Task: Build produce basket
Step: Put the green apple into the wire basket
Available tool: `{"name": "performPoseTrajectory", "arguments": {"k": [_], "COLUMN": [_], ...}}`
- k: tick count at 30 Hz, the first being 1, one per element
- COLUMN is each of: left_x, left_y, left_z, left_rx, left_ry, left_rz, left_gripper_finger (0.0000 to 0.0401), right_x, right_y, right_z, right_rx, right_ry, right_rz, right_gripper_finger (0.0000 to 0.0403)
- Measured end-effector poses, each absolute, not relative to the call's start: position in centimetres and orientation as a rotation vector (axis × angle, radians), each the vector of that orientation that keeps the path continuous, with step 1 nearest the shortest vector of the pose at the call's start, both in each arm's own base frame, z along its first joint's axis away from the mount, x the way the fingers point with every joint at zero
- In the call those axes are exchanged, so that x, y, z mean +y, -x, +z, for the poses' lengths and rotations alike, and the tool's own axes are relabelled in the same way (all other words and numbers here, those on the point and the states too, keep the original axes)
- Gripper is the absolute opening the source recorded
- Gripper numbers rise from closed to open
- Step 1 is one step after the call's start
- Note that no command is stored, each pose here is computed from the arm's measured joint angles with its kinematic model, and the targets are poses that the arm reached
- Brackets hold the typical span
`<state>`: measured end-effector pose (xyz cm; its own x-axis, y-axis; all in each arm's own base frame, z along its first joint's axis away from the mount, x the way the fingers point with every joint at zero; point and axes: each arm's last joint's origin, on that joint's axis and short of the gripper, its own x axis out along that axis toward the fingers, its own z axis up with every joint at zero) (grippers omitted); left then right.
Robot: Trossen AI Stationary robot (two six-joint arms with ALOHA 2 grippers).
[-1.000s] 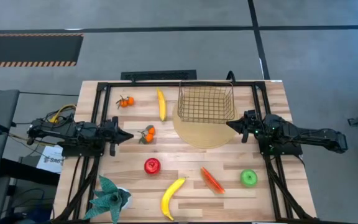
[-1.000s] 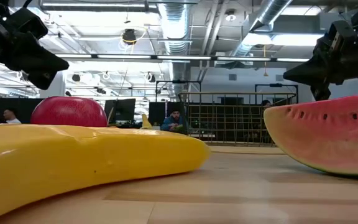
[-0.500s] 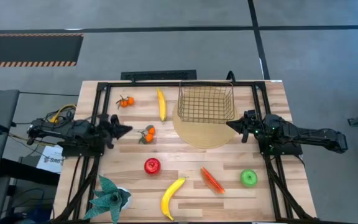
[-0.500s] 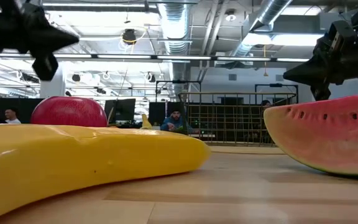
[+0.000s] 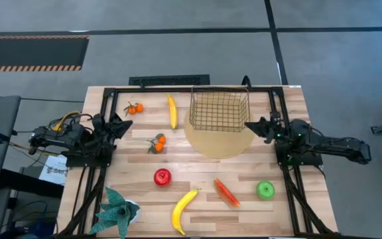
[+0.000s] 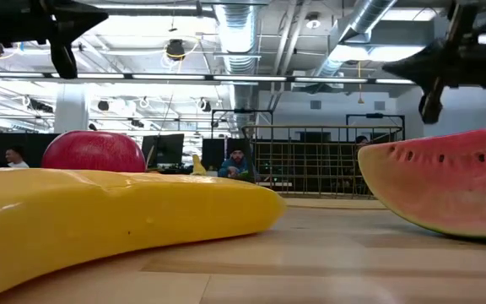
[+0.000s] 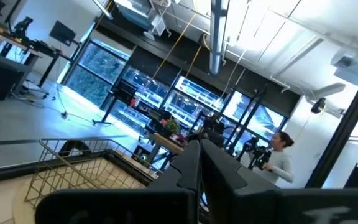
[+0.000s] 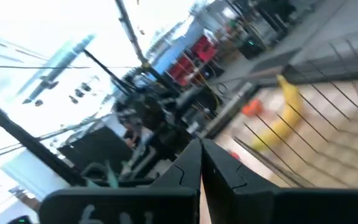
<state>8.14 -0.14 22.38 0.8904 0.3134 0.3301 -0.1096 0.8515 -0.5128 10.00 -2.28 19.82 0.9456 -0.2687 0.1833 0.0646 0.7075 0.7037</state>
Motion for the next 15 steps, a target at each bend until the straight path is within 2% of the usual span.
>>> {"name": "performPoseTrajectory", "arguments": {"k": [4,7,10,15], "left_x": [-0.1,-0.2,-0.2,-0.2], "left_y": [-8.1,-8.1,-8.1,-8.1], "left_z": [22.4,22.4,22.4,22.4], "left_rx": [-0.421,-0.421,-0.42,-0.418], "left_ry": [0.508,0.507,0.506,0.494], "left_rz": [0.228,0.221,0.22,0.224], "left_gripper_finger": [0.0,0.0,0.0,0.0], "right_x": [-1.9,-1.5,-1.4,-1.1], "right_y": [-9.2,-9.0,-9.4,-10.4], "right_z": [24.7,28.3,31.4,34.5], "right_rx": [-0.371,-0.287,-0.062,0.442], "right_ry": [-0.681,-0.617,-0.625,-0.715], "right_rz": [-0.13,-0.138,-0.211,-0.386], "right_gripper_finger": [0.0027,0.0017,0.0015,0.0032]}}
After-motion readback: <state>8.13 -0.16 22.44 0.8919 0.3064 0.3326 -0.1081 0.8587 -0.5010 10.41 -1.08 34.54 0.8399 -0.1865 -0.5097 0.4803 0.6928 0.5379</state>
